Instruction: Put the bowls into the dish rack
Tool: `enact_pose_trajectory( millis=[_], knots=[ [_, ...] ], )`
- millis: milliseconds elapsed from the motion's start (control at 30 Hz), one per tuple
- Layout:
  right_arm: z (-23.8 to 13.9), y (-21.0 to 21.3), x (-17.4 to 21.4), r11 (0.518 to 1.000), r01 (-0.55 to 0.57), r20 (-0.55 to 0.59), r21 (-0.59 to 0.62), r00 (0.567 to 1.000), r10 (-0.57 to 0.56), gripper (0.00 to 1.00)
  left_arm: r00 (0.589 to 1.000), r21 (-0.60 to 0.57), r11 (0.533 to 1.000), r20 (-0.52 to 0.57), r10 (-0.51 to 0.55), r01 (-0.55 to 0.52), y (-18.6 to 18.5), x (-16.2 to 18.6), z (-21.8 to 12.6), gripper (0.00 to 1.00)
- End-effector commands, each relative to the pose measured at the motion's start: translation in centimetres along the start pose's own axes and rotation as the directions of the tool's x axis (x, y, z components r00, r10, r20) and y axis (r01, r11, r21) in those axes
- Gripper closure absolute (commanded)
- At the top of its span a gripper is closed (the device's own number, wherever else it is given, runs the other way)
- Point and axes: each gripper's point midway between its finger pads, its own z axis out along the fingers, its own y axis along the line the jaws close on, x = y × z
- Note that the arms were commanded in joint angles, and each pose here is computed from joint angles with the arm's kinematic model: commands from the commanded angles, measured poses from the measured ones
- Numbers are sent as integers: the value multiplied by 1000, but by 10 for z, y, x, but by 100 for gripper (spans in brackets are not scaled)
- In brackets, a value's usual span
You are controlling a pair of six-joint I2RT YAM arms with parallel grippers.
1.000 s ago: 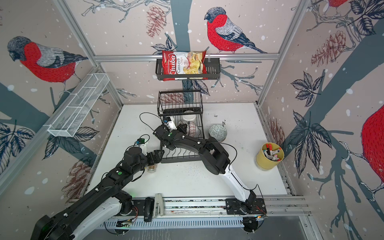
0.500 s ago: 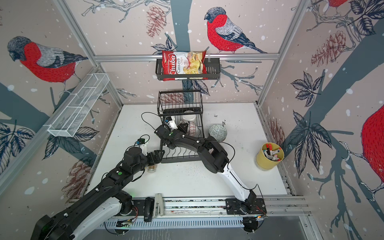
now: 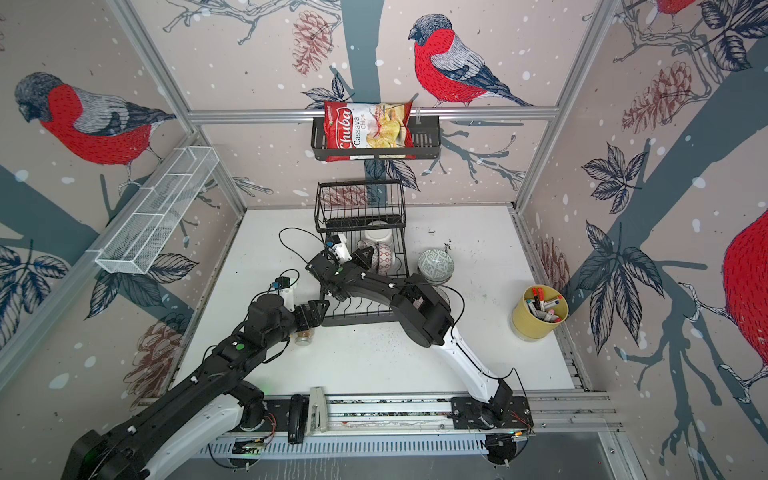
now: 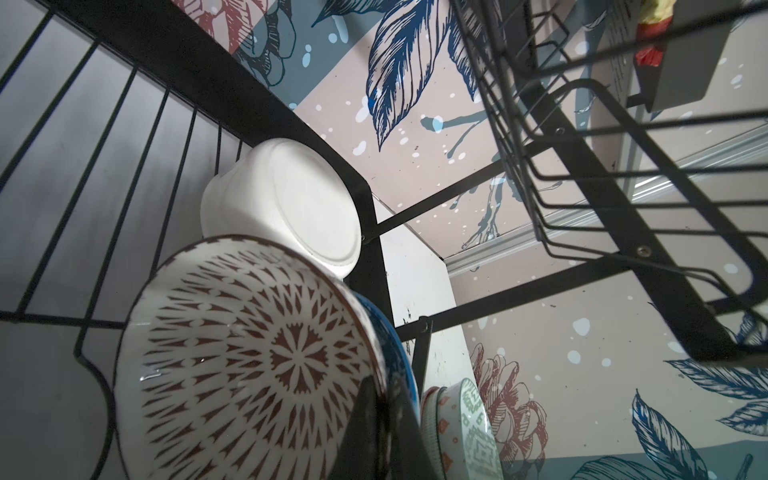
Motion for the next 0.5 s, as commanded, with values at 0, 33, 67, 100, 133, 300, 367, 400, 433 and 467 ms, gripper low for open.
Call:
enact_pose_trajectory(
  millis=[0, 33, 67, 100, 133, 300, 367, 400, 433, 467],
  knots=[
    [-3, 11, 2, 999, 28, 2, -25, 1000, -27, 100, 1000, 4, 1000, 28, 14, -14, -2, -6, 0, 6],
    [-4, 13, 2, 999, 30, 2, -27, 1000, -30, 100, 999, 5, 1000, 29, 14, -14, -2, -6, 0, 6],
    [-5, 15, 1, 999, 31, 4, -29, 1000, -31, 100, 1000, 5, 1000, 28, 14, -14, -2, -6, 0, 7],
    [-6, 17, 1, 999, 34, 6, -30, 999, -34, 99, 1000, 6, 1000, 28, 13, -13, -2, -6, 0, 6],
    [-7, 18, 1, 999, 37, 8, -31, 999, -36, 98, 1000, 7, 1000, 27, 14, -14, -2, -6, 0, 6],
    [-12, 25, 0, 999, 43, 18, -32, 999, -43, 92, 1000, 10, 1000, 25, 15, -15, -3, -6, 0, 6],
    [-14, 28, 0, 998, 48, 21, -35, 999, -47, 89, 1000, 11, 1000, 26, 16, -16, -3, -6, 0, 6],
    [-15, 29, 0, 998, 51, 22, -35, 998, -50, 88, 1000, 10, 1000, 26, 16, -16, -3, -6, 0, 7],
    [-16, 29, 0, 998, 50, 23, -37, 999, -50, 87, 1000, 10, 1000, 26, 15, -16, -3, -6, 0, 6],
    [-16, 30, 0, 998, 51, 24, -37, 998, -50, 86, 1000, 7, 1000, 27, 14, -14, -3, -6, 0, 6]
  ],
)
